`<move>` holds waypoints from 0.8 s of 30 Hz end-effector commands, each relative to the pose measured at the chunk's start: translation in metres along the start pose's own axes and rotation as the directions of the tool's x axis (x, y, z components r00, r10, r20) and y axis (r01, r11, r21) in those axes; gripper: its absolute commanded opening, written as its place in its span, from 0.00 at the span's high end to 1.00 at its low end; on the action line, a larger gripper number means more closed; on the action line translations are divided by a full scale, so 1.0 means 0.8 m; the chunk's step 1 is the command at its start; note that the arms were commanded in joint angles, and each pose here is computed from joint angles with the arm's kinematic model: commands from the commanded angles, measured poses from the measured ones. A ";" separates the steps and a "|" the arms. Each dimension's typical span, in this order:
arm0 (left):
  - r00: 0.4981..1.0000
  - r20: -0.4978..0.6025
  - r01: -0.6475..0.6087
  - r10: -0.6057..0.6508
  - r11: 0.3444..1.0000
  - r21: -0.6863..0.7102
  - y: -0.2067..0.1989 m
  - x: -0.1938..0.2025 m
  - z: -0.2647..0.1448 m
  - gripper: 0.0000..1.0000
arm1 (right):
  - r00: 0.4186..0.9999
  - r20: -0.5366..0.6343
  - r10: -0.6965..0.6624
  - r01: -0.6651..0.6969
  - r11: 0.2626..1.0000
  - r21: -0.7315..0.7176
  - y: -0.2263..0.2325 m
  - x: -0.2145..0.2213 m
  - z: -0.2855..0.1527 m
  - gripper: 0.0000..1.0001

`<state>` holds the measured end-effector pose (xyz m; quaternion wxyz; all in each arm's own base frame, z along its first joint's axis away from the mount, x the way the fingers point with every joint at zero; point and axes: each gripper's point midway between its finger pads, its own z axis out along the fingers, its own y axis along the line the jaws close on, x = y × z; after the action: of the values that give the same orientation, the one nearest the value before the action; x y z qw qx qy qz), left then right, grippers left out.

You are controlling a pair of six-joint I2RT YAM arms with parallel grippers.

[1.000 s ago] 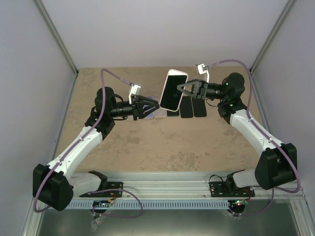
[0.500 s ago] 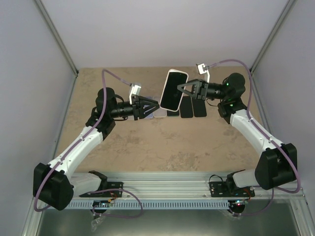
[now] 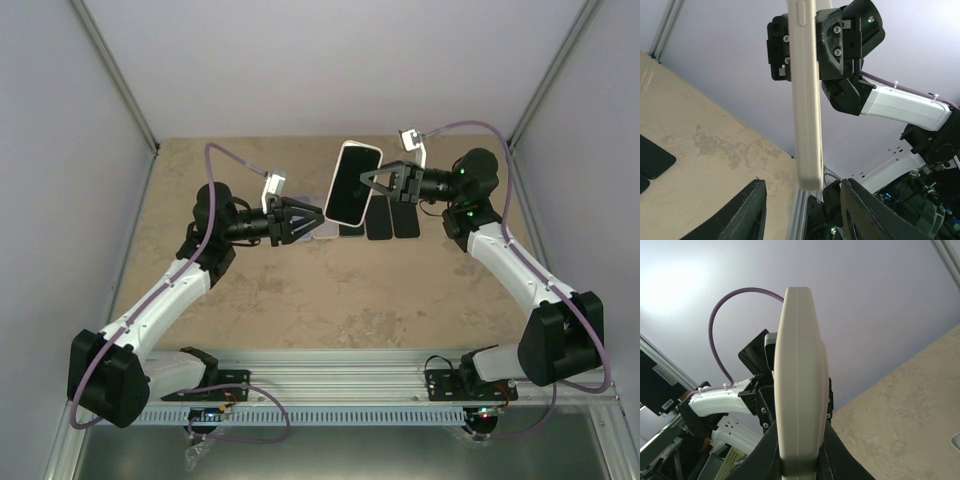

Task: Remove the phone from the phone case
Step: Remove the phone case from the phone.

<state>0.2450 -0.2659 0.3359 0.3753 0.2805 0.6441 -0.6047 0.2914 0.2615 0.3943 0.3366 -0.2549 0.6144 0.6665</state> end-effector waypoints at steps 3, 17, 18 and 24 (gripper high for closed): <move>0.999 0.014 -0.030 0.029 0.999 0.021 -0.006 -0.006 -0.001 0.60 | 0.994 0.028 -0.108 0.109 0.993 -0.035 0.035 -0.021 -0.002 0.99; 1.000 0.012 -0.024 0.024 0.999 -0.033 0.011 -0.004 0.001 0.63 | 0.993 0.027 -0.117 0.118 0.992 -0.040 0.038 -0.020 -0.002 0.99; 1.000 0.012 -0.023 0.023 0.999 -0.027 0.009 -0.003 0.001 0.62 | 0.993 0.026 -0.118 0.119 0.992 -0.041 0.038 -0.020 -0.001 0.99; 1.000 0.018 -0.021 0.021 1.000 0.001 0.001 -0.004 0.000 0.60 | 0.993 0.026 -0.113 0.114 0.993 -0.038 0.034 -0.018 -0.001 0.99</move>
<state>0.2503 -0.2662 0.3320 0.3782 0.2732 0.6503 -0.5996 0.2908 0.2616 0.3943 0.3362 -0.2568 0.6139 0.6664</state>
